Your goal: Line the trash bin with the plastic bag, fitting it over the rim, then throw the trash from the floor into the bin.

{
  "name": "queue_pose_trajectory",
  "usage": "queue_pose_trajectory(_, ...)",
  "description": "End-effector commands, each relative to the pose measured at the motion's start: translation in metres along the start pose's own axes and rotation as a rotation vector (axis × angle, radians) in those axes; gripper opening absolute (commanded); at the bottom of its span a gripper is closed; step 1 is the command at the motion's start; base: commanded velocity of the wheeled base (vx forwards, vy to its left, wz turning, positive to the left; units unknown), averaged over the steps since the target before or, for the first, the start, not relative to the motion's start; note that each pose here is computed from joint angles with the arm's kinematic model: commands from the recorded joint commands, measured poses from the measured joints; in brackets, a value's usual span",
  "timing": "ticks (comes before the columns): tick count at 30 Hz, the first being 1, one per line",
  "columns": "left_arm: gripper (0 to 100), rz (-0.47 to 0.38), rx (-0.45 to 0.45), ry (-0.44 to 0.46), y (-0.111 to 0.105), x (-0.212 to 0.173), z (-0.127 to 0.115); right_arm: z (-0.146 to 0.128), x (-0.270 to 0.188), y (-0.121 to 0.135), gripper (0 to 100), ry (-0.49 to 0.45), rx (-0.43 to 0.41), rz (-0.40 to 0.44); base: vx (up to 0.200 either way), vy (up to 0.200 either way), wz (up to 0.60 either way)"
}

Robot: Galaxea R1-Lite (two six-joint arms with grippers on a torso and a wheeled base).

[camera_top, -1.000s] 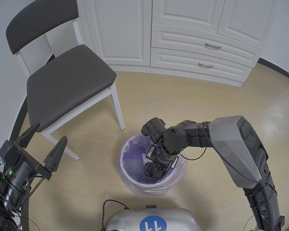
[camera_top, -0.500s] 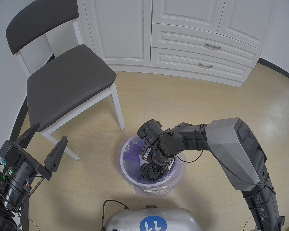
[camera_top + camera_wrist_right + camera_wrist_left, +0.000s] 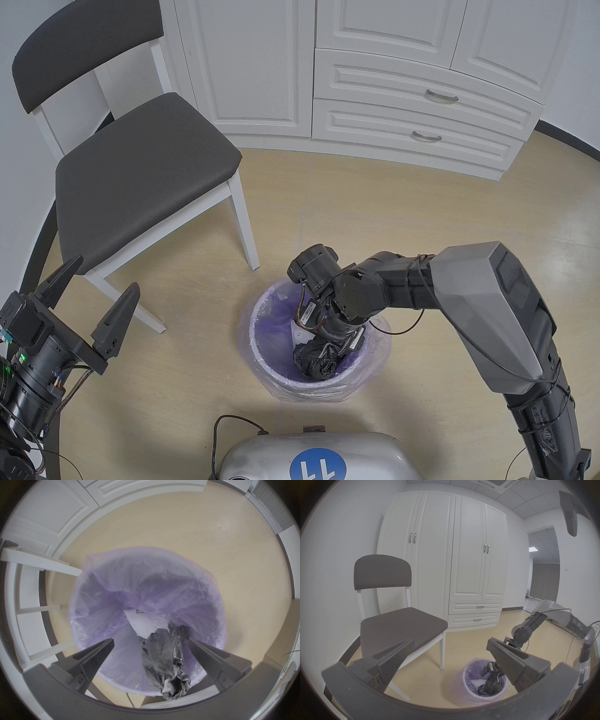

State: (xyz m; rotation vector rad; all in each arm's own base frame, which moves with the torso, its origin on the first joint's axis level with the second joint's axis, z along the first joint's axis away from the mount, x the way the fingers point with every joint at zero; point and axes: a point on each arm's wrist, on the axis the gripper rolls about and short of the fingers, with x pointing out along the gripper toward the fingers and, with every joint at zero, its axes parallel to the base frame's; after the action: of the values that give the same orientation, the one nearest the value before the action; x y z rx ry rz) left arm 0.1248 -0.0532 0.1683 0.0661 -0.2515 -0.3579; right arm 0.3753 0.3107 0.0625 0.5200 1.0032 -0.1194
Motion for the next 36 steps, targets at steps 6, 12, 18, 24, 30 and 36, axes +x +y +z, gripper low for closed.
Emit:
queue_pose_trajectory(6,100,-0.002,0.000,0.018,0.000,-0.003,-0.003,0.025,-0.079,0.013,100,-0.066,0.042,0.133,0.000,0.000,0.00)
queue_pose_trajectory(12,100,-0.003,0.001,0.031,0.000,-0.003,-0.005,0.031,-0.113,0.000,100,-0.127,-0.004,0.113,0.000,0.000,0.00)
queue_pose_trajectory(18,100,-0.006,0.001,0.045,-0.001,-0.003,-0.006,0.031,-0.107,-0.035,100,-0.208,-0.190,-0.038,0.000,0.000,0.00)
queue_pose_trajectory(24,100,-0.004,0.001,0.048,-0.001,-0.003,-0.006,0.010,-0.088,-0.075,100,-0.263,-0.441,-0.034,0.000,0.000,0.00)
queue_pose_trajectory(30,100,-0.006,0.001,0.047,-0.001,-0.003,-0.006,-0.014,-0.074,-0.096,100,-0.409,-0.608,0.064,0.000,0.000,0.00)
queue_pose_trajectory(36,100,-0.006,0.001,0.048,-0.001,-0.003,-0.006,-0.029,-0.056,-0.102,0,-0.490,-0.708,0.112,0.000,0.000,0.00)
